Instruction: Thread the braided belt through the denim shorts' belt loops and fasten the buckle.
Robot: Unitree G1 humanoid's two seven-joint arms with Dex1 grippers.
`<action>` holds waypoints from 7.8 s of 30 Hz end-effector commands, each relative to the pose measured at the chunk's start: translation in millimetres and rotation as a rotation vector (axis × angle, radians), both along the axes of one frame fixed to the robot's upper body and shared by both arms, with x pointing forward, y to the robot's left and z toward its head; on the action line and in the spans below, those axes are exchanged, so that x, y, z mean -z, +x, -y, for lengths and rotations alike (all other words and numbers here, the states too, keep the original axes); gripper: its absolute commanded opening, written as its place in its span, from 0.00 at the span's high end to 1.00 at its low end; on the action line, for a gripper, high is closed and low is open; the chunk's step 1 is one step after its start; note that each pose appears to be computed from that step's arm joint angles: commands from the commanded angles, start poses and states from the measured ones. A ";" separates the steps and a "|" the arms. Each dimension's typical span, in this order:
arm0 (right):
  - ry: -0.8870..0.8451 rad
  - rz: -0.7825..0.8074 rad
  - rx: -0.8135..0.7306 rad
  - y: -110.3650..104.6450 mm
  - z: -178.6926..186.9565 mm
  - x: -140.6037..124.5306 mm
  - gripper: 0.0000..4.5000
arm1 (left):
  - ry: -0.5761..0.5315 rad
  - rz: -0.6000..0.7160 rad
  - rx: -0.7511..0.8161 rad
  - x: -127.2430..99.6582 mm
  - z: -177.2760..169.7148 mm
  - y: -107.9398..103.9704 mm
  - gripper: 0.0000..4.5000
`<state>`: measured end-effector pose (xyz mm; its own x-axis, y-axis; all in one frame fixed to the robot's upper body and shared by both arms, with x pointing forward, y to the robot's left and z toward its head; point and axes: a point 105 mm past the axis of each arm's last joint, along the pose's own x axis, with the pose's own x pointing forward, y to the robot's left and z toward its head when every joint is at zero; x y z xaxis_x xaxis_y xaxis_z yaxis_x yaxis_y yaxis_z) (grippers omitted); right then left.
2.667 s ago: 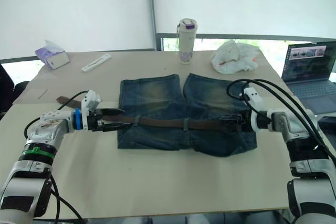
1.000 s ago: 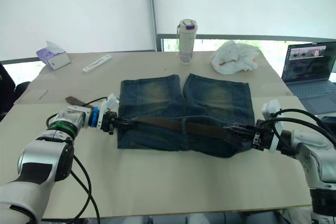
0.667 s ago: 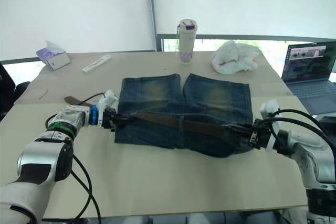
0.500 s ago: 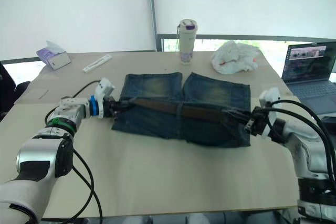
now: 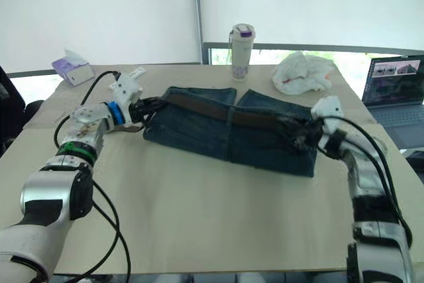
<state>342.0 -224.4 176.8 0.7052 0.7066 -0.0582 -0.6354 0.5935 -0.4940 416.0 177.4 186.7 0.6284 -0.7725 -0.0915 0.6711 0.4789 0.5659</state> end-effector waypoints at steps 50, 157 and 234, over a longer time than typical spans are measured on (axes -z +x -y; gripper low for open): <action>-0.052 -0.458 -0.187 -117.7 -66.4 85.3 0.01 | -0.528 -0.445 -0.442 12.3 -142.9 -47.6 0.00; 0.246 -0.203 -0.311 -93.8 -106.9 -0.7 0.00 | 0.806 0.562 0.211 62.3 0.0 -139.5 0.98; 0.995 -0.855 -0.150 -40.3 -182.7 -21.7 1.00 | -1.164 -1.107 0.046 26.9 35.1 -151.5 0.00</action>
<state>306.4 -45.0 181.0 0.6394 0.7657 0.0701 -0.5614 0.4027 0.7230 257.1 145.0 161.2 0.5756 -0.7972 0.1819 0.5754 0.2368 -0.7829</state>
